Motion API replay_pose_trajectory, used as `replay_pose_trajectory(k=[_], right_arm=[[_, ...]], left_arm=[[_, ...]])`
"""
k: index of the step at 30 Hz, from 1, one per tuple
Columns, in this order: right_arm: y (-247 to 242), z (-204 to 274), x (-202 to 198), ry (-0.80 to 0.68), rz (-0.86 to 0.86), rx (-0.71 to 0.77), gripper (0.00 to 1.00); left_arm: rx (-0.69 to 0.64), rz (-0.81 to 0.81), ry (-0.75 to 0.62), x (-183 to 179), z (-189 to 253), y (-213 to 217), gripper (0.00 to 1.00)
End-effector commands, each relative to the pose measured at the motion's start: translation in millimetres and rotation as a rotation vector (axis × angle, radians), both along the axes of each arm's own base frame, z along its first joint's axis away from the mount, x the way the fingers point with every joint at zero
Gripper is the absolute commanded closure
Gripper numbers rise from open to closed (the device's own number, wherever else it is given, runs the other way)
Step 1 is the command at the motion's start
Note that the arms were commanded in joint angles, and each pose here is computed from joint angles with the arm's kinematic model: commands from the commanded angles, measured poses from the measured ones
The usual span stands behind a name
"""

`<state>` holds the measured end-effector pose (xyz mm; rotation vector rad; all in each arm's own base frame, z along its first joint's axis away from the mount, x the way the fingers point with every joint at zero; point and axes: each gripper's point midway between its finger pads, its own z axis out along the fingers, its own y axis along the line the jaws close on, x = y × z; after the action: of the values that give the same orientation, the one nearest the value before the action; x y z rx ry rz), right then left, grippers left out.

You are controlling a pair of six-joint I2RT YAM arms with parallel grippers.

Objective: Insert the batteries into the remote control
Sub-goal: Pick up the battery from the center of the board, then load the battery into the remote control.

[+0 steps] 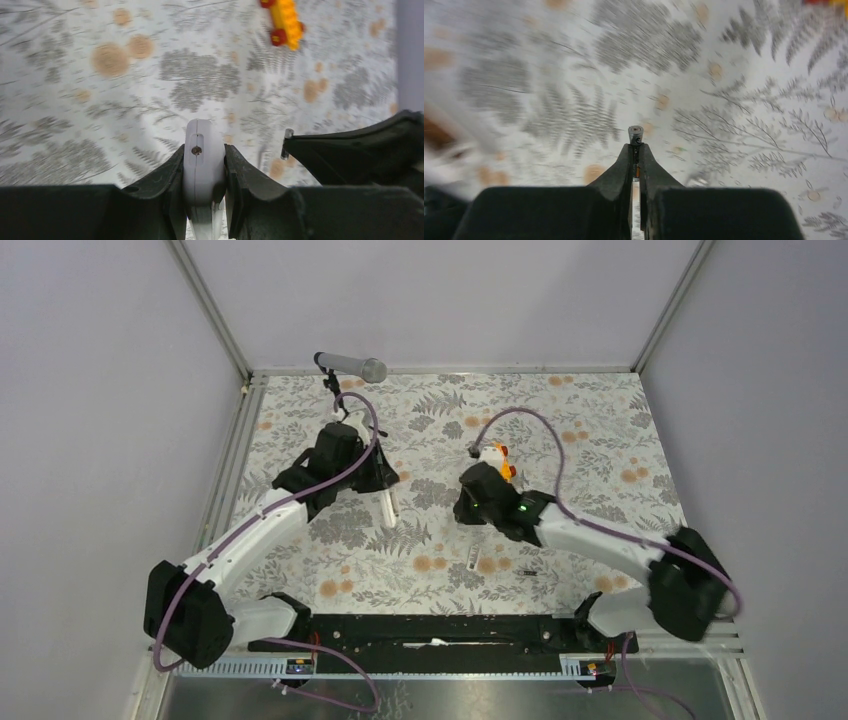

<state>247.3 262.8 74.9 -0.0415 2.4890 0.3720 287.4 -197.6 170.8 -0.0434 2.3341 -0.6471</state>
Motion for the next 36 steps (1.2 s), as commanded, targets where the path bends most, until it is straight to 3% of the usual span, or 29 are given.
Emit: replay_pose_trajectory(k=[1, 5, 8, 14, 22, 36], right_arm=[[37, 112, 10, -0.326, 0.122, 0.383, 0.98], [46, 151, -1, -0.434, 0.201, 0.542, 0.96], [50, 165, -1, -0.491, 0.228, 0.58, 0.96], [63, 171, -3, -0.533, 0.28, 0.597, 0.96], [77, 168, -18, -0.547, 0.33, 0.596, 0.95], [78, 153, -16, -0.59, 0.347, 0.538, 0.93]], left_arm=[[-0.219, -0.232, -0.091, 0, 36, -51, 1.0], [-0.305, -0.299, -0.105, 2, 47, -69, 1.0], [-0.347, -0.338, -0.09, -1, 52, -77, 1.0], [-0.311, -0.283, 0.036, -4, 43, -73, 1.0], [-0.356, -0.212, 0.181, -9, 50, -76, 1.0], [-0.396, -0.243, 0.276, -22, 60, -81, 1.0]])
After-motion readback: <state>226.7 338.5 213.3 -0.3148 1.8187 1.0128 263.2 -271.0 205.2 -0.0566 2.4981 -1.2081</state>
